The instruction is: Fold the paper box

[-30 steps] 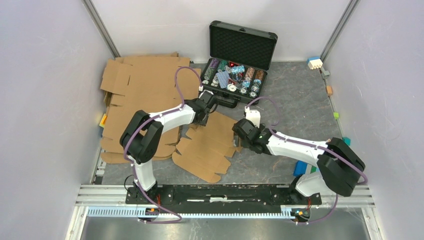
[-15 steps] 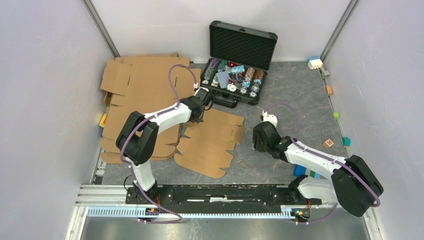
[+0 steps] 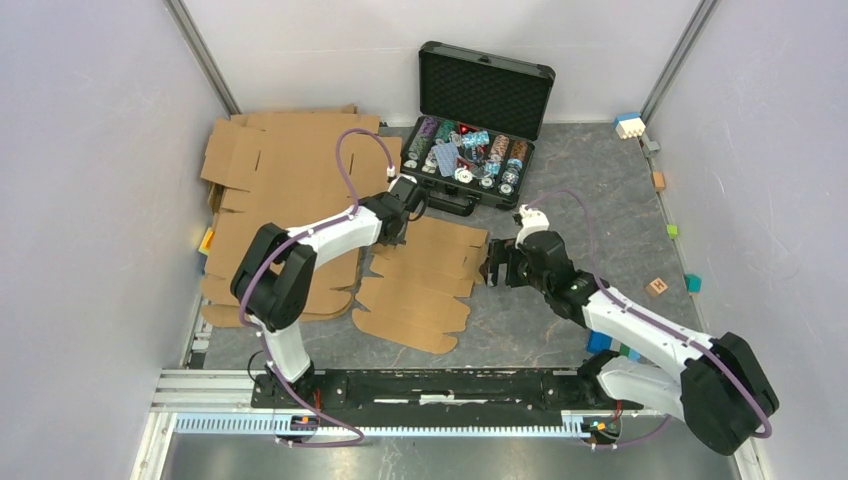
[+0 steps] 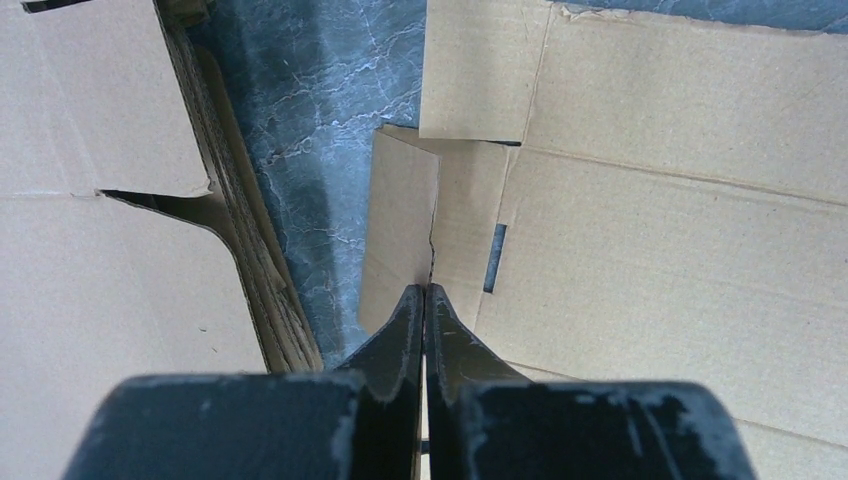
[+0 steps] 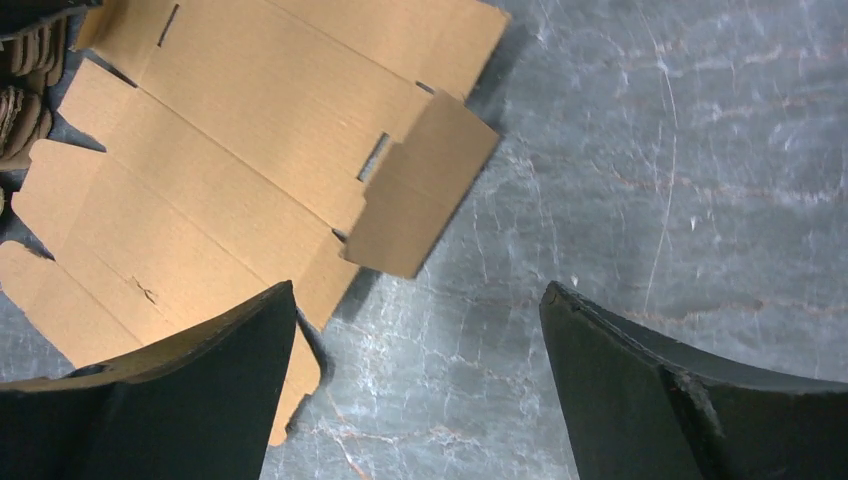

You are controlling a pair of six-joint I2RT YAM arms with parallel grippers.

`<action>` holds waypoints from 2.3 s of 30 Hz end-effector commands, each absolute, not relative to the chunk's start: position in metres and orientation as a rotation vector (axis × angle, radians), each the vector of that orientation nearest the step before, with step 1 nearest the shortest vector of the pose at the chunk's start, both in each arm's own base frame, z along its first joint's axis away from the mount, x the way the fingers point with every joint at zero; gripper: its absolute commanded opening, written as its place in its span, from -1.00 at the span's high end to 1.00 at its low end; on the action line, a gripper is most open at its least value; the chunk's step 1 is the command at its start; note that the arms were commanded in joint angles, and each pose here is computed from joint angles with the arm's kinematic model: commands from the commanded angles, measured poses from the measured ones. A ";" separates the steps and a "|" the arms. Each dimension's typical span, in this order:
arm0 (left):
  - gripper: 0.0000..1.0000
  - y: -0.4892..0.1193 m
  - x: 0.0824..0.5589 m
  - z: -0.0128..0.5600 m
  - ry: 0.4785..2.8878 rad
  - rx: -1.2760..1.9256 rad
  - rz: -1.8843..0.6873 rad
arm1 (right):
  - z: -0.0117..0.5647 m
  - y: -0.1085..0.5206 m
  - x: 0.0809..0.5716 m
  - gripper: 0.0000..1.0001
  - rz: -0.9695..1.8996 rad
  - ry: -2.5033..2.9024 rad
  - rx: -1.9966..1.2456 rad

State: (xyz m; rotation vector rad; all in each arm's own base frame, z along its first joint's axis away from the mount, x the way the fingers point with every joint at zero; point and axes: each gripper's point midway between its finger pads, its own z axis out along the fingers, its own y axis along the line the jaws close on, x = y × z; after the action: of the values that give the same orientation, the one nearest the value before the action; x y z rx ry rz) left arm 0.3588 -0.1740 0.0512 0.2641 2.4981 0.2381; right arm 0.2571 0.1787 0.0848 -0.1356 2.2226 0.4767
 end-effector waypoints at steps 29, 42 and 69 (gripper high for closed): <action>0.95 -0.200 0.353 0.072 2.456 0.178 -0.030 | 0.055 0.140 0.298 0.02 0.129 2.343 -0.113; 0.66 -0.194 0.353 0.062 2.508 0.173 0.030 | 0.053 0.142 0.294 1.00 0.243 2.359 -0.130; 0.95 -0.173 0.354 0.057 2.553 0.120 0.127 | 0.039 0.120 0.286 1.00 0.247 2.366 -0.072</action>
State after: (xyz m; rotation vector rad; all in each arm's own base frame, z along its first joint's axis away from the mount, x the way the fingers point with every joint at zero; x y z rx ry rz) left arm 0.3464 -0.1755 0.0488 0.1633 2.5740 0.1169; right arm 0.2932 0.1238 0.0453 -0.0631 2.3542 0.2265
